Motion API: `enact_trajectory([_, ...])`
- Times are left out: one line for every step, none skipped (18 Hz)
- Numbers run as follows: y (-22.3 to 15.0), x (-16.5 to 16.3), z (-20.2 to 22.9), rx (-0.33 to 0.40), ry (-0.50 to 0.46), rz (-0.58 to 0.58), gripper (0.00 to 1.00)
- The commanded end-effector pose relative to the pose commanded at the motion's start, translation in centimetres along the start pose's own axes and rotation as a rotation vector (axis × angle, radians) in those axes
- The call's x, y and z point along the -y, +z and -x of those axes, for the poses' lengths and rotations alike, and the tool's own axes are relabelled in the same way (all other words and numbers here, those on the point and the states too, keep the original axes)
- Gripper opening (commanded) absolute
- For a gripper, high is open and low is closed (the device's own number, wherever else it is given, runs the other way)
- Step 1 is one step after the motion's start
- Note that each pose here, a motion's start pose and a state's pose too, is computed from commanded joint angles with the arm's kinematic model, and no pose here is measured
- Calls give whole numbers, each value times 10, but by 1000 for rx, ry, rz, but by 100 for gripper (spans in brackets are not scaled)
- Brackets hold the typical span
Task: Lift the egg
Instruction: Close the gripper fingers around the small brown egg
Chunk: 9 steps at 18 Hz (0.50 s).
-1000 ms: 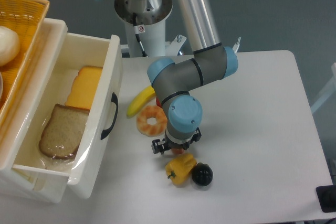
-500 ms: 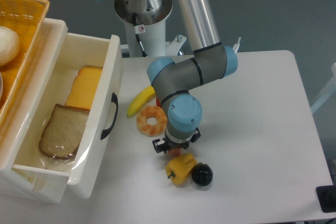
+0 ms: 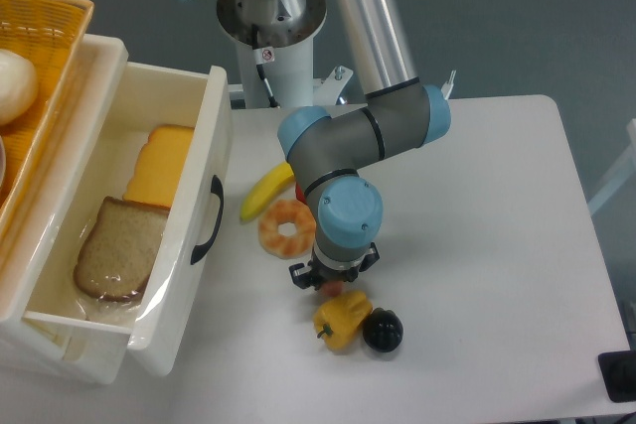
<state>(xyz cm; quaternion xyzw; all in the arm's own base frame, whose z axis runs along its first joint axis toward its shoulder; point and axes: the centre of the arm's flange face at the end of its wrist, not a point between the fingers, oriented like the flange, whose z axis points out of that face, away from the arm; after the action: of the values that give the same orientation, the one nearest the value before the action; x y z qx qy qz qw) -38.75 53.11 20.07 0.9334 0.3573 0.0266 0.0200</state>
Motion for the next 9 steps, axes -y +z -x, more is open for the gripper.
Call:
enact_trajectory([-3, -1, -2, 1, 15, -4, 21])
enact_trajectory([-7, 1, -3, 1, 46, -14, 21])
enact_trajectory([-16, 3, -3, 3, 79, -29, 21])
enact_trajectory([-25, 4, -4, 6, 108, -44, 21])
enact_trajectory([-32, 5, -5, 8, 136, -56, 21])
enact_trajectory([-41, 4, -6, 12, 177, -68, 21])
enact_trajectory([-48, 3, -6, 16, 230, -80, 21])
enact_trajectory([-59, 2, -8, 20, 289, -98, 21])
enact_trajectory([-69, 0, -9, 28, 343, -112, 21])
